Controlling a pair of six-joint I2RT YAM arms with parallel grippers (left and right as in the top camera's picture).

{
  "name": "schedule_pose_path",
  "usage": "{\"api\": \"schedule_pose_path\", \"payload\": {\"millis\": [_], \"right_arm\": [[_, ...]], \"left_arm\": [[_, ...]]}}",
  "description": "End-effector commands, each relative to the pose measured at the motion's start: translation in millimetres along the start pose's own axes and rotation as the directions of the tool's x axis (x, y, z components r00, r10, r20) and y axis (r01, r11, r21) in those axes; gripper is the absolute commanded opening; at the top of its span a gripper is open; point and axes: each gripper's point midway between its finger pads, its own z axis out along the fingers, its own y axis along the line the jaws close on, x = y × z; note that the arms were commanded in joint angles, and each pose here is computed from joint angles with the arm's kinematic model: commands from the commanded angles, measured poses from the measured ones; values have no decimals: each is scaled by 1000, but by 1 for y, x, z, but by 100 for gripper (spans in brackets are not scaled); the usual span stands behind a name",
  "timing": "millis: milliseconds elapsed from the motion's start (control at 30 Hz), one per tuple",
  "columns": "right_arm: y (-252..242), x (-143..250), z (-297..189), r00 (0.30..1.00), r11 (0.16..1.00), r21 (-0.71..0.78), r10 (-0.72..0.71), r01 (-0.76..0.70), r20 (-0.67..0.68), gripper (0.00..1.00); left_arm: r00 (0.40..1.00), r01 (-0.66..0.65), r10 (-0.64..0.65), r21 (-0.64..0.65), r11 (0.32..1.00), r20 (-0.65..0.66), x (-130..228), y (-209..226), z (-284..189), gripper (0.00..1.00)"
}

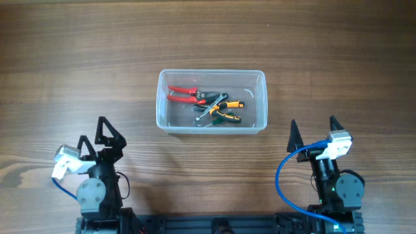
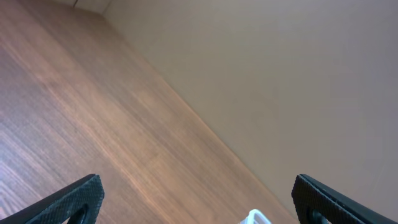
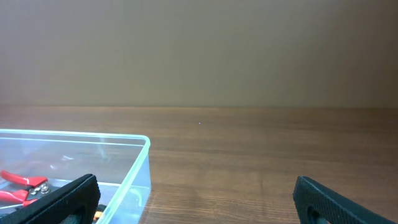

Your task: Pack container

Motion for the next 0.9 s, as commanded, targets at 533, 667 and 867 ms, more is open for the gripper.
{"api": "schedule_pose_path", "payload": {"millis": [533,667,867], "right_arm": [[2,-4,-1,1000,1000,-11,-10,10,16,100],[2,-4,-1,1000,1000,-11,-11,11,16,100],[2,-4,-1,1000,1000,-11,-11,11,16,100]], "left_arm": [[1000,3,-3,9,1000,-20,19,11,5,100],[999,-22,23,21,1000,-23,19,8,5,100],[956,-292,286,128,948,63,5,-19,3,100]]}}
